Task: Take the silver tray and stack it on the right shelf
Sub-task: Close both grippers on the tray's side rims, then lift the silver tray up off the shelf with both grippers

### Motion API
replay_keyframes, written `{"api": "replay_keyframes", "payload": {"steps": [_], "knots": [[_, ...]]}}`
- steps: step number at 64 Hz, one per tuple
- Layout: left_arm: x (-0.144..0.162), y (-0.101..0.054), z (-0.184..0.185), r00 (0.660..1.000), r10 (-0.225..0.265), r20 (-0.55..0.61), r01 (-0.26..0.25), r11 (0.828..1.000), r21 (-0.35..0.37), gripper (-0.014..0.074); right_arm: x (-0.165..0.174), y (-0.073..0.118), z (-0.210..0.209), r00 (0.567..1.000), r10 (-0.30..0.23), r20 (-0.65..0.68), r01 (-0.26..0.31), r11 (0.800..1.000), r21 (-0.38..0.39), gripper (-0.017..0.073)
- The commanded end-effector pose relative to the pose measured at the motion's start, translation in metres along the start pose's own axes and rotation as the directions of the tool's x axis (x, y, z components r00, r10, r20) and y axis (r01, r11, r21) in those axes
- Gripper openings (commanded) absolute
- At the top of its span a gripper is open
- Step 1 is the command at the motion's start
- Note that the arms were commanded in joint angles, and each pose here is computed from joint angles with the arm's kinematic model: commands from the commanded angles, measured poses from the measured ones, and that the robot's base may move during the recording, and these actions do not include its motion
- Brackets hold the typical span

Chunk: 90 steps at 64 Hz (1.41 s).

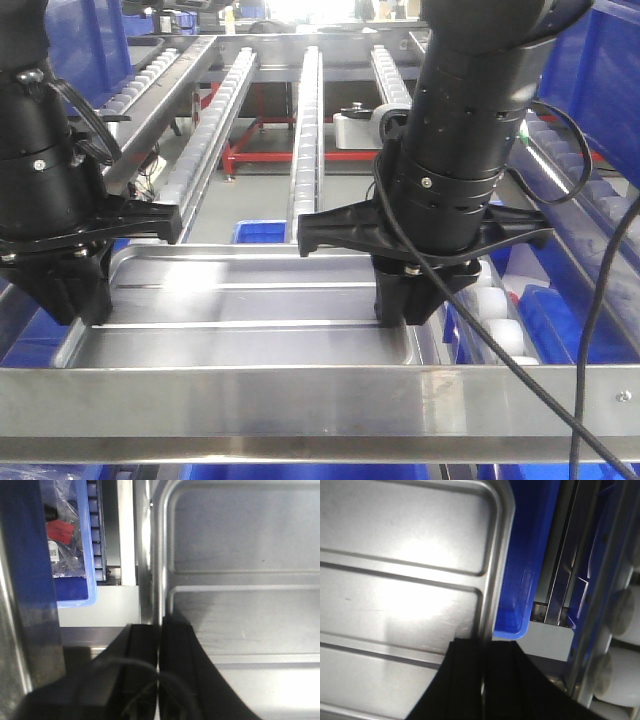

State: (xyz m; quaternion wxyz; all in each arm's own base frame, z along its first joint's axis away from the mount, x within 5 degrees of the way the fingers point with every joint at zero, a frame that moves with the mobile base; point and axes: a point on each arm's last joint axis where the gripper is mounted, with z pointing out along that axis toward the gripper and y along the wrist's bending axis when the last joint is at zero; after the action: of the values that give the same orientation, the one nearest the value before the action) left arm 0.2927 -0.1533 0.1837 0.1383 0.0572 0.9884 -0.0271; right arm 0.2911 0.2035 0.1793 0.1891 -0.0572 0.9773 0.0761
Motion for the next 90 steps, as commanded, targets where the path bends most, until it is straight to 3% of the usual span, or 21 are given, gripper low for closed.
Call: {"api": "replay_keyframes", "payload": {"steps": [1,22,31,48,51,61,65,74,90], "knots": [[-0.009,-0.002,-0.022,0.996,-0.015,0.092,0.012,0.999,0.034,-0.0093,-0.014,0.002,-0.029,0.995,-0.023,0.094,0.026,0.999,-0.029,0.0051],[-0.004,0.004,-0.071,0.984,-0.035,0.176,0.026,0.998,0.055,-0.0093,-0.016,-0.002,-0.083,0.982,-0.026,0.185,0.037,0.998,-0.056,0.0051],[0.004,0.008,-0.107,0.967,-0.058,0.25,0.034,0.994,0.102,-0.0093,-0.009,-0.003,-0.113,0.978,-0.042,0.204,0.056,0.997,-0.061,0.0051],[0.041,0.003,-0.172,0.941,-0.018,0.338,-0.042,0.984,0.171,-0.0093,0.02,0.002,-0.168,0.968,-0.124,0.22,0.14,0.989,-0.058,0.0051],[0.048,0.001,-0.181,0.939,-0.034,0.343,-0.035,0.98,0.194,-0.0093,0.024,0.003,-0.175,0.965,-0.132,0.225,0.15,0.987,-0.064,0.0051],[0.063,-0.011,-0.192,0.941,-0.035,0.335,-0.048,0.97,0.238,-0.0093,0.036,0.0,-0.195,0.967,-0.117,0.227,0.139,0.987,-0.082,0.0051],[0.067,-0.017,-0.193,0.942,-0.003,0.336,-0.082,0.968,0.239,-0.0093,0.038,-0.003,-0.199,0.967,-0.115,0.226,0.136,0.988,-0.08,0.0051],[0.067,-0.024,-0.186,0.941,0.043,0.336,-0.113,0.975,0.191,-0.0093,0.04,-0.006,-0.204,0.967,-0.113,0.229,0.133,0.988,-0.076,0.0051],[0.065,-0.026,-0.18,0.947,0.057,0.317,-0.115,0.979,0.168,-0.0093,0.039,-0.005,-0.204,0.965,-0.112,0.238,0.135,0.987,-0.082,0.0051]]}}
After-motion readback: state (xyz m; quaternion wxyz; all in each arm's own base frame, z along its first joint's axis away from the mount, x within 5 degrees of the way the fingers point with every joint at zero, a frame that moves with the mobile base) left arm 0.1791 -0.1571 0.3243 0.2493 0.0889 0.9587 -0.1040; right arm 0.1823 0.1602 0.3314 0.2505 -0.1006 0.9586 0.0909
